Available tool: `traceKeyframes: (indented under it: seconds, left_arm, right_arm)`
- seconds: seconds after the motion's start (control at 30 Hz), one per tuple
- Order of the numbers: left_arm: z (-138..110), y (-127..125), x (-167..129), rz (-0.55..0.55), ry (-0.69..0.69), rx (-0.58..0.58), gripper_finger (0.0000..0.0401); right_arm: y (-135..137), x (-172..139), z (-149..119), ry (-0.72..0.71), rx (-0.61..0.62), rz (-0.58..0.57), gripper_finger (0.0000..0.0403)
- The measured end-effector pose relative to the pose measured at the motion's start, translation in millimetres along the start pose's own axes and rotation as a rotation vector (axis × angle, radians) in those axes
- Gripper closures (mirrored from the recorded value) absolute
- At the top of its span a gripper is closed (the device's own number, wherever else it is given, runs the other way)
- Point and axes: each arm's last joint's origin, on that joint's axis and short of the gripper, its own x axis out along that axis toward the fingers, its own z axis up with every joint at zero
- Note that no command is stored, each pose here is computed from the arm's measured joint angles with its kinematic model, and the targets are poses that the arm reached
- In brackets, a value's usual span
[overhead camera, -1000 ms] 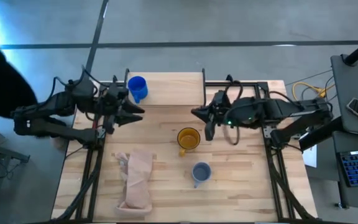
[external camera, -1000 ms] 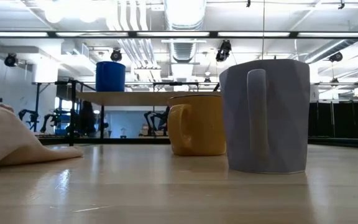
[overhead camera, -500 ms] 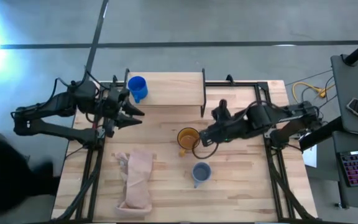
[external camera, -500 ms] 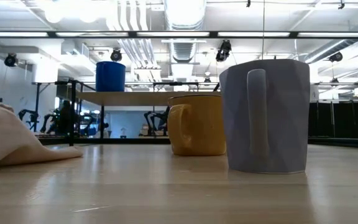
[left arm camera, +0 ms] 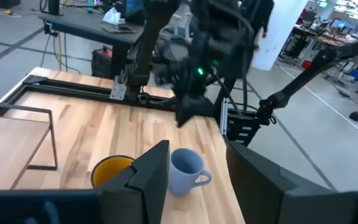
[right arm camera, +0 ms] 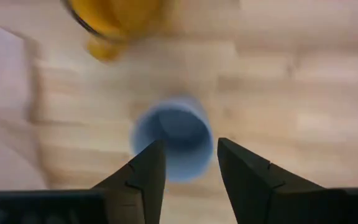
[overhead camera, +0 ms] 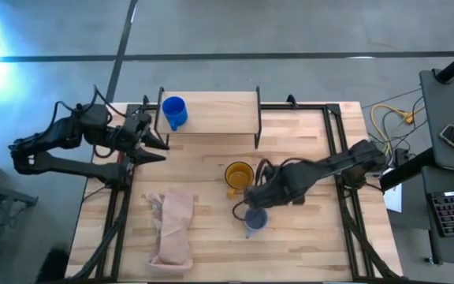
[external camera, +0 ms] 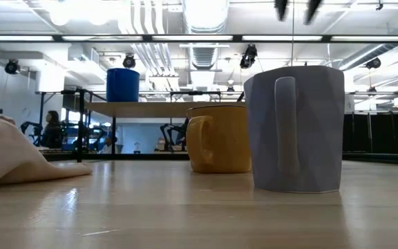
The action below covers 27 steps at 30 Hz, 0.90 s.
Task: Stack small to large cups/mugs on shelf
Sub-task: Put the light blue mug on the shelf
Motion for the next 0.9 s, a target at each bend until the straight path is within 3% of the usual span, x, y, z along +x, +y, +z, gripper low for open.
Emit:
traceKeyframes:
  seconds: [0.2,0.37,0.67,0.9]
  left_arm:
    - [-3.8,1.7,-3.9,0.073,0.018,-0.005,0.0255]
    - [-4.4,2.3,-3.4,0.083,0.026,0.024,0.0255]
    - [-4.0,2.3,-3.3,0.083,0.023,0.044,0.0255]
    - [-4.8,2.4,-3.3,0.084,0.031,0.040,0.0255]
  right_arm:
    - [0.9,30.7,-34.0,0.070,0.065,-0.113,0.0266]
    - [-1.4,40.8,-55.3,0.050,0.172,-0.096,0.0266]
    - [-2.9,72.9,-47.9,-0.043,0.229,-0.136,0.0266]
    - [-12.0,95.2,-49.2,0.010,0.240,-0.107,0.0266]
